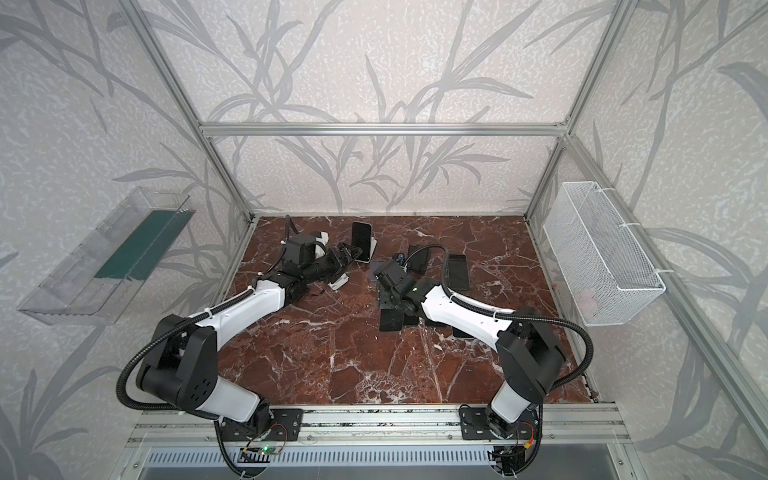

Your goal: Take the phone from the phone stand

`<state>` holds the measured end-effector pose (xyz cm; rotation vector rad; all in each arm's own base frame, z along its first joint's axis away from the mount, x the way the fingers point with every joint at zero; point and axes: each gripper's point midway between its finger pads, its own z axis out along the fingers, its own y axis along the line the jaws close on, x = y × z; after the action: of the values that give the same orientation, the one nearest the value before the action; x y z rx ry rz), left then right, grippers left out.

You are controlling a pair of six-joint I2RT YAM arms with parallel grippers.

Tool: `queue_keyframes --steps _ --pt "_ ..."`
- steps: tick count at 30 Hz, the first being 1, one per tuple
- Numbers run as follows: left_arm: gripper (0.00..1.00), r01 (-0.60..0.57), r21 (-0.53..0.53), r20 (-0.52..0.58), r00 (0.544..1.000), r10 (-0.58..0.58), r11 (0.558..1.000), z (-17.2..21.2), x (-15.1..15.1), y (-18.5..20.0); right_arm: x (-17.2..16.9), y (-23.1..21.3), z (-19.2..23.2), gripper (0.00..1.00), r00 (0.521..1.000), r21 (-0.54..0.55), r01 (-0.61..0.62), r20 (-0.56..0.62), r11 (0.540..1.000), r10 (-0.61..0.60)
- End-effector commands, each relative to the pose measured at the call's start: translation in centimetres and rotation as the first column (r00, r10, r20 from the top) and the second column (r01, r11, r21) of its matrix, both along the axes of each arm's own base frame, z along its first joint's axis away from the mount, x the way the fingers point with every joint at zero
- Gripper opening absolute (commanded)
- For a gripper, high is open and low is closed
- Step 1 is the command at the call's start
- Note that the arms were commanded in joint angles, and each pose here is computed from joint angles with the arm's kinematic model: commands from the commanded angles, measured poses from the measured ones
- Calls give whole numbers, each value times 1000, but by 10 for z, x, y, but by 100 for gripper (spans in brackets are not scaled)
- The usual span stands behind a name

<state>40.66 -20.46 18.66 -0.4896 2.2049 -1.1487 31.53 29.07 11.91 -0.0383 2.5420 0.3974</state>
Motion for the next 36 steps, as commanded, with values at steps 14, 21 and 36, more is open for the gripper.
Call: queue_keyframes --steps 14,21,36 --pt "87 -21 -47 51 998 24 999 28 6 6 7 43 -26 62 992 56 -7 -126 998 14" --pt "87 -26 -47 52 998 28 999 28 6 8 7 50 -45 62 985 42 -10 -174 999 17" --pt "88 -32 -46 52 998 35 998 28 7 10 15 55 -74 63 980 4 7 -197 1000 -7"
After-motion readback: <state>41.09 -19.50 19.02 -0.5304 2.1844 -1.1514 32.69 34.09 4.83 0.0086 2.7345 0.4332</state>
